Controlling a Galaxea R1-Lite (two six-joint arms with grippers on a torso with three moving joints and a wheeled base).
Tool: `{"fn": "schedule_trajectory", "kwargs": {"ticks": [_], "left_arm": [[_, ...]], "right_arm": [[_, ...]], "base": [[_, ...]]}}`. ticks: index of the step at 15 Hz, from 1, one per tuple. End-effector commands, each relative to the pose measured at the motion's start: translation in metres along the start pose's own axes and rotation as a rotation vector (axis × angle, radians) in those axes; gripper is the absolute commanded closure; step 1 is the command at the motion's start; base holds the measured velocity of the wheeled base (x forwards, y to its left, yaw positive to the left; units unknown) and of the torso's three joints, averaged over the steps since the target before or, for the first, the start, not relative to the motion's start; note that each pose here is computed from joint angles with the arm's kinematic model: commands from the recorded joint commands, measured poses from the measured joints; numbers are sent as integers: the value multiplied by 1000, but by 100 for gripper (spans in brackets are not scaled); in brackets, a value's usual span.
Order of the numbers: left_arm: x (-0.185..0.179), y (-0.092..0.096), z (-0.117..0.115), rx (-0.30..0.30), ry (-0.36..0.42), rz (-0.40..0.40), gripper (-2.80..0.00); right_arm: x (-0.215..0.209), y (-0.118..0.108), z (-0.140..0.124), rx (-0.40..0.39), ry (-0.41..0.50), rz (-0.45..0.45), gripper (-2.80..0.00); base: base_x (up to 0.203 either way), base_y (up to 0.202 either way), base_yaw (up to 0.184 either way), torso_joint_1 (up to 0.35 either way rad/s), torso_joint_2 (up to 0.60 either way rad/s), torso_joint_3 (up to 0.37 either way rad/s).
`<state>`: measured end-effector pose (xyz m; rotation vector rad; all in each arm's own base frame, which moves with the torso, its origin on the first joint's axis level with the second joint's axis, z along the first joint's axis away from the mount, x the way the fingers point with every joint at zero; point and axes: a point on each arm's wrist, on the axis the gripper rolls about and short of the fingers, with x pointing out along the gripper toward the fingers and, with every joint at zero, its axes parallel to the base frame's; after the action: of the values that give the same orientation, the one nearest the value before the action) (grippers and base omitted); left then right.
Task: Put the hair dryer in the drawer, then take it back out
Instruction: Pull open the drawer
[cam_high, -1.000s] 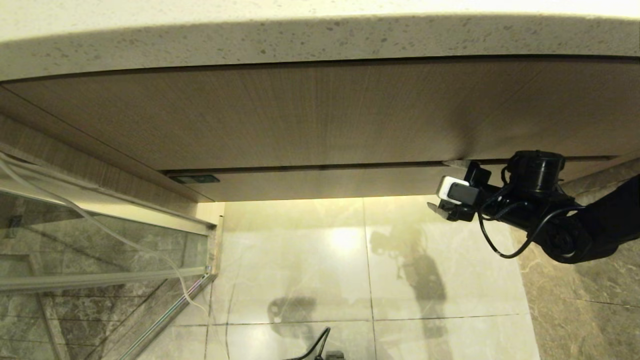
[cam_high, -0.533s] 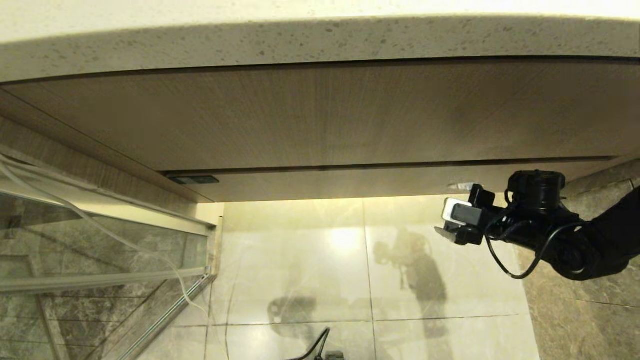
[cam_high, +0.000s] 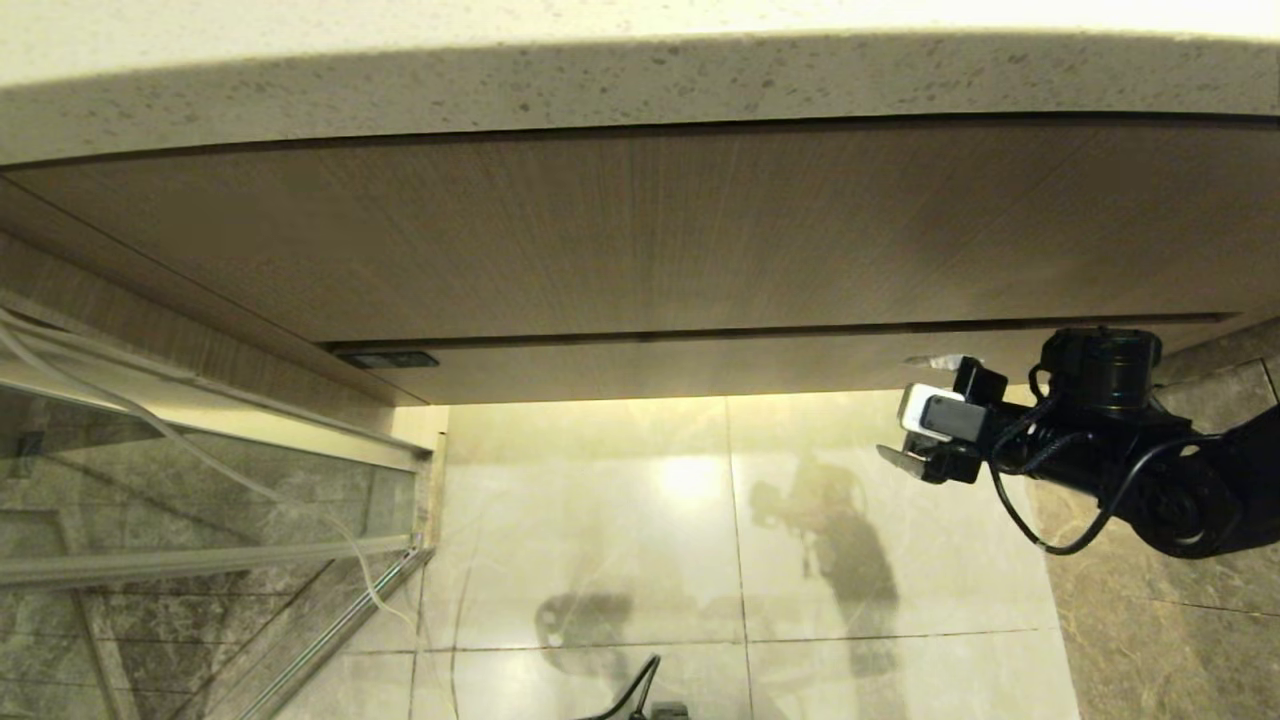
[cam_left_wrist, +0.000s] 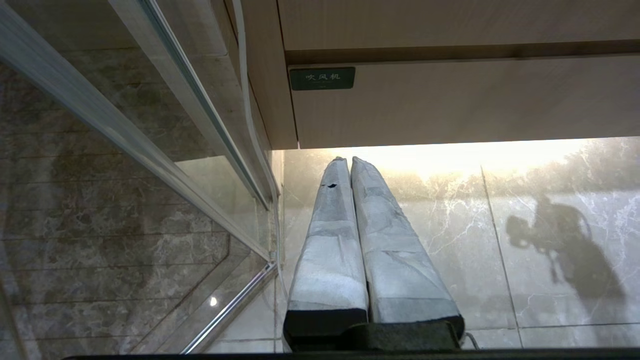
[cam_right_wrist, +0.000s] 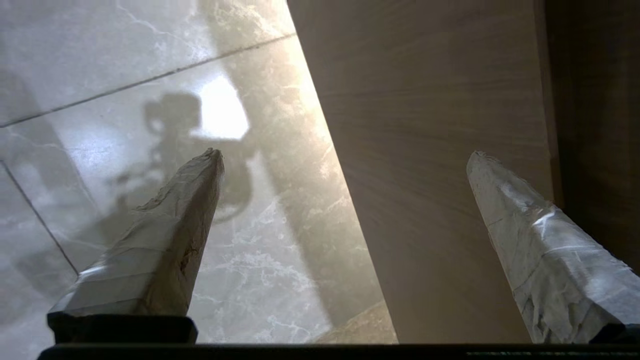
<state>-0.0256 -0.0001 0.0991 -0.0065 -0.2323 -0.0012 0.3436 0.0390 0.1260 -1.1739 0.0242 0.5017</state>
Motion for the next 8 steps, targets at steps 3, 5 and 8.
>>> {"fn": "schedule_trajectory", "kwargs": {"ticks": [3,5,8], "left_arm": [[1,0,-11,0,38,1,0],[1,0,-12,-1,39,1,0],[1,0,-12,0,39,1,0]], "right_arm": [[-4,-10,5,-4,-18,-39,-280],[-4,-12,6,13,-22,-50,-280],[-5,-13,7,15,-24,-55,-280]], "base": [[0,0,0,0,0,0],[0,0,0,0,0,0],[0,0,0,0,0,0]]}}
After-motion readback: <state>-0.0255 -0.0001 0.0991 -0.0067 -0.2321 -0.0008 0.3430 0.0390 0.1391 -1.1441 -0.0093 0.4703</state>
